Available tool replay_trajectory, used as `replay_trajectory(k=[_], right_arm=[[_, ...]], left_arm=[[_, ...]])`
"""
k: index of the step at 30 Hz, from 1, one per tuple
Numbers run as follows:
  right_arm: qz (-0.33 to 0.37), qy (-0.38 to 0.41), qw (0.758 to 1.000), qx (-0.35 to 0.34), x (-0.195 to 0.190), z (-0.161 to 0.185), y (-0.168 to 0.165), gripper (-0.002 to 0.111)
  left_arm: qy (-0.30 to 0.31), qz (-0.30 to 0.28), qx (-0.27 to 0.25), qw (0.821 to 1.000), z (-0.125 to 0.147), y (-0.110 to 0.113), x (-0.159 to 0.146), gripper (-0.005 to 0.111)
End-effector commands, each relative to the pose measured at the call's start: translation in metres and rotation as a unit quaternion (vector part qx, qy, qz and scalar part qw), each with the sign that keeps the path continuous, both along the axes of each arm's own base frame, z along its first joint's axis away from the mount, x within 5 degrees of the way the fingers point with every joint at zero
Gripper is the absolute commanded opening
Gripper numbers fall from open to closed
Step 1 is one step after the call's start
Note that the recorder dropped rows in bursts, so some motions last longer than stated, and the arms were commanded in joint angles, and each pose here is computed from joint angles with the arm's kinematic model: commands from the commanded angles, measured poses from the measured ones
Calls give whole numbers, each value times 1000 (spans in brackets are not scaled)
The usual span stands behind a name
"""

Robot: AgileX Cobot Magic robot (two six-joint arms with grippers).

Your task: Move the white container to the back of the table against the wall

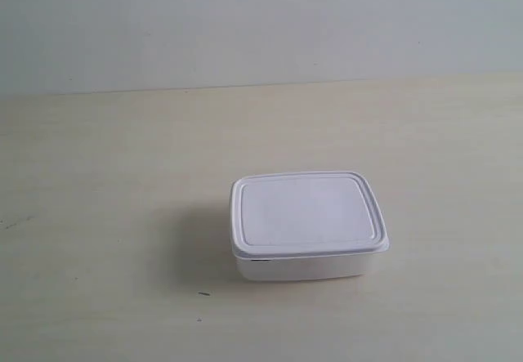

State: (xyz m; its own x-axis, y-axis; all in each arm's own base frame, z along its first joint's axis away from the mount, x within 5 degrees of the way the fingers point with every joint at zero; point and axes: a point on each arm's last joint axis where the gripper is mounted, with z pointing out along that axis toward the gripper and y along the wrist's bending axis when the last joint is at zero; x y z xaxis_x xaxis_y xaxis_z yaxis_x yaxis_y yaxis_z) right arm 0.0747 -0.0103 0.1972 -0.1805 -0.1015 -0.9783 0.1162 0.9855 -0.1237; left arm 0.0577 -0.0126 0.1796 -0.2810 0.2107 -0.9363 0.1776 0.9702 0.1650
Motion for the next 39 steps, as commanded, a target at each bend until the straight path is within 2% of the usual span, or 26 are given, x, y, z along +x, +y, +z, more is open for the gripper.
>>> replay_trajectory(k=[1,9,11,14,16,17,18,20,22,23,24,25,28,39], right_arm=[[-4,-22,1000,-10,0,3,-1,0],[-9,-55,998,-10,0,9,-2,0],[-9,-58,998,-9,0,9,-2,0],[-10,-58,998,-9,0,9,-2,0],[-16,-65,997,27,0,10,-2,0],[-20,-71,996,53,0,10,-2,0],[-29,-79,990,111,0,10,-3,0],[-39,-88,979,177,0,10,-3,0],[-41,-90,977,190,0,10,-4,0],[-41,-95,976,189,0,10,-4,0],[-42,-95,976,191,0,10,-4,0],[-42,-96,975,198,0,10,-4,0],[-44,-97,971,215,0,10,-4,0],[-44,-98,971,215,0,10,-4,0]], left_arm=[[0,0,1,1000,0,0,0,0],[0,0,-4,1000,0,0,0,0],[-6,4,62,998,0,4,0,0],[-4,0,76,997,-1,4,0,0],[-29,-4,145,989,3,7,1,0],[-39,1,136,990,5,7,2,0],[-55,10,87,995,8,6,2,0],[-60,14,4,998,10,3,3,0],[-71,23,-6,997,12,4,3,0],[-81,32,-60,994,15,3,4,0],[-87,38,-91,991,17,3,4,0],[-92,46,-152,983,19,2,4,0],[-97,59,-257,960,23,2,4,0],[-97,59,-262,959,23,2,4,0]])
